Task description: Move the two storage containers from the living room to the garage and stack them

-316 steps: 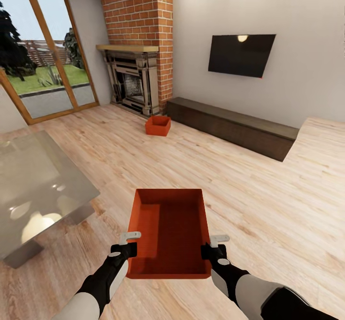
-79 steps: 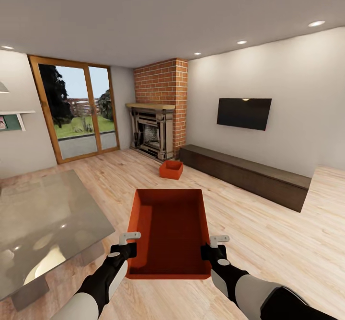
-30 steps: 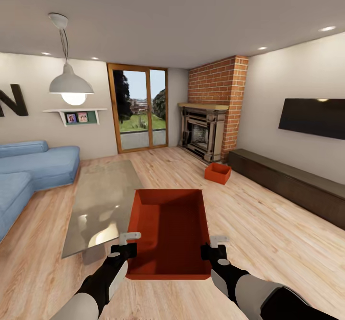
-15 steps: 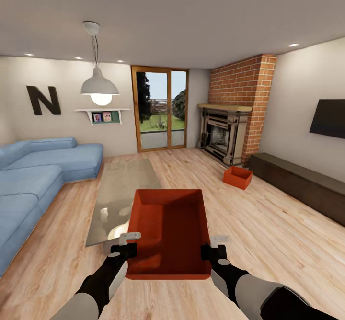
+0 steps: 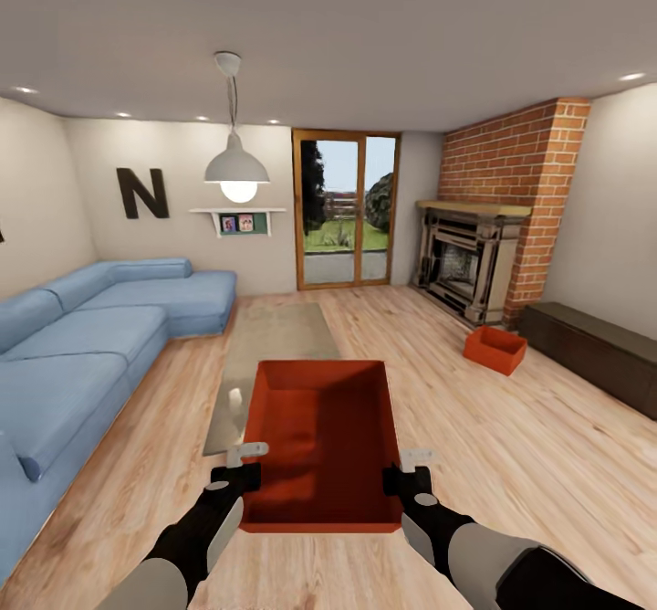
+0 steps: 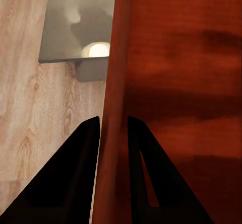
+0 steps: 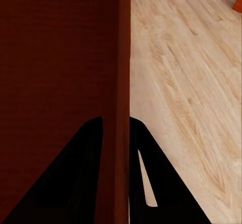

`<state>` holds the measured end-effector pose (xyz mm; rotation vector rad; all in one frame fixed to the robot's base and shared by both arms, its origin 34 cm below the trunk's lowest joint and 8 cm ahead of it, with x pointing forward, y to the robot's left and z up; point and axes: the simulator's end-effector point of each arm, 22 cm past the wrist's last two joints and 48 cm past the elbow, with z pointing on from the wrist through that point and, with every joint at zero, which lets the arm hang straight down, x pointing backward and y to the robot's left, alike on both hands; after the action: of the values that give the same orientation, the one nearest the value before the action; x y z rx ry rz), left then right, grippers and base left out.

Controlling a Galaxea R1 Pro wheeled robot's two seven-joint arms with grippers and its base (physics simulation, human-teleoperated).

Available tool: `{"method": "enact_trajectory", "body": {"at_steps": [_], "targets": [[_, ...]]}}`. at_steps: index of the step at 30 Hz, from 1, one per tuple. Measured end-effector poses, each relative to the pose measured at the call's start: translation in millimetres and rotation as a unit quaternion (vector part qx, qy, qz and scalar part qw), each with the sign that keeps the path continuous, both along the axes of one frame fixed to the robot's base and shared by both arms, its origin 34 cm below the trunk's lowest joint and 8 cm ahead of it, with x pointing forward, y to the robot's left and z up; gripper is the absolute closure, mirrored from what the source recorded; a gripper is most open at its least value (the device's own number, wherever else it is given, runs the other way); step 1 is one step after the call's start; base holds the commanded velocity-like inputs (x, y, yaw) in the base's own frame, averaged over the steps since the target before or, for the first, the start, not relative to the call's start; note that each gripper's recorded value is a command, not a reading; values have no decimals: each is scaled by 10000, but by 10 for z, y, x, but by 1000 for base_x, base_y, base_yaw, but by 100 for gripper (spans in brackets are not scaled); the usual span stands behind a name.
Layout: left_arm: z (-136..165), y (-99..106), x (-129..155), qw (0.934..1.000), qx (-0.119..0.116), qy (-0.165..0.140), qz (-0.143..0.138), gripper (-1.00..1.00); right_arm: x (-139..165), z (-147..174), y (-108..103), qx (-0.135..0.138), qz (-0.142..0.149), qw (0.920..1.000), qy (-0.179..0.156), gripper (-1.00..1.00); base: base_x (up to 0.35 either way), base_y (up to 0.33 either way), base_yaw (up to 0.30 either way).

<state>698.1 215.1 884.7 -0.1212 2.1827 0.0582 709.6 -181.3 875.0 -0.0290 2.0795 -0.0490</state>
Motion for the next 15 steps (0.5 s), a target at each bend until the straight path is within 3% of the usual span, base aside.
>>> {"method": "enact_trajectory", "body": {"at_steps": [15], "targets": [[36, 1, 6, 10000, 1, -32, -1, 100, 6, 36, 1, 1, 0, 10000, -31, 100, 0, 0, 278]]}}
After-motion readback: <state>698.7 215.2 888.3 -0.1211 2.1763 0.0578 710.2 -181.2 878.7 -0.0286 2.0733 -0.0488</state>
